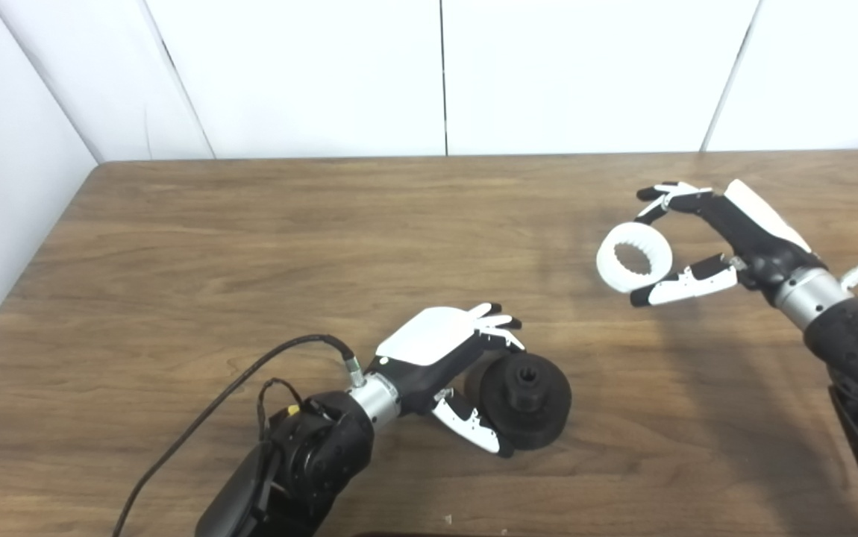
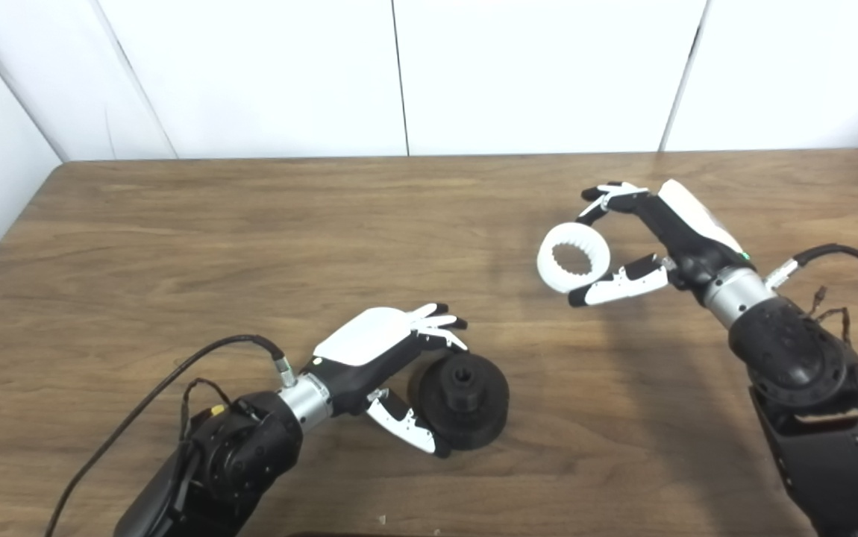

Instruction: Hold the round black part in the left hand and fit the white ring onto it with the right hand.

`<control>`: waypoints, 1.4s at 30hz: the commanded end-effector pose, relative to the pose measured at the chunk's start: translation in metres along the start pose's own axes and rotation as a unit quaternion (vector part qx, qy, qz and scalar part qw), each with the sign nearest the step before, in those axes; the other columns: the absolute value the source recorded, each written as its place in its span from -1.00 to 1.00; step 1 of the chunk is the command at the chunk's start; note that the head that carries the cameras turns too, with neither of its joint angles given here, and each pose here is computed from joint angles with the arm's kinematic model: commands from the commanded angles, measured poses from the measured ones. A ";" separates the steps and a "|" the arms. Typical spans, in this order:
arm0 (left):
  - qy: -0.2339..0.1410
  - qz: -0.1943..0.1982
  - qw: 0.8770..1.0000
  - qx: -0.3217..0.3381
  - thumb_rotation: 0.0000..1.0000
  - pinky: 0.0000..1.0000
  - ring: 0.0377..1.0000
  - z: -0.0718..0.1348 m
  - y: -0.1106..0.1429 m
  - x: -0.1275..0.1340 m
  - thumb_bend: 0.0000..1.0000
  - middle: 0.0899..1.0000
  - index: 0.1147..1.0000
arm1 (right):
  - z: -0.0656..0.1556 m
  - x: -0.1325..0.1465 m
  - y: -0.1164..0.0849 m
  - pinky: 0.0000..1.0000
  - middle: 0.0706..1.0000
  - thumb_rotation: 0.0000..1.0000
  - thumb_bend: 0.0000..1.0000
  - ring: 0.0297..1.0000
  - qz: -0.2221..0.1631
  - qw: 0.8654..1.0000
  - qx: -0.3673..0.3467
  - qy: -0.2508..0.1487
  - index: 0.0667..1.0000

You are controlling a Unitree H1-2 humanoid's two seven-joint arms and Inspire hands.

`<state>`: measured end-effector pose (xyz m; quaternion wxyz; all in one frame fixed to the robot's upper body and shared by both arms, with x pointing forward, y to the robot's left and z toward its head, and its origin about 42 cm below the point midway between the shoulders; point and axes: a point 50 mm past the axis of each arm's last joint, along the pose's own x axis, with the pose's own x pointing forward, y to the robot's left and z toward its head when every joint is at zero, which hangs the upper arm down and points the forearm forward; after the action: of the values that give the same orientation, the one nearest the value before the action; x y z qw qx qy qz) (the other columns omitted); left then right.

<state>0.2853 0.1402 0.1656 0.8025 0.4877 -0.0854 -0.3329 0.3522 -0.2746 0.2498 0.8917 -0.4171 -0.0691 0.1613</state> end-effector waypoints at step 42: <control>0.022 0.012 1.000 0.007 -0.43 0.83 0.98 -0.010 0.002 0.004 0.60 0.82 0.19 | 0.057 -0.036 0.025 0.79 0.74 -0.67 0.04 0.98 0.120 0.986 -0.029 -0.111 -0.09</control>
<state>0.2893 0.1418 0.1616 0.8093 0.4862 -0.0851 -0.3183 0.2975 -0.2352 0.2491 0.8459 -0.4228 -0.0827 0.3143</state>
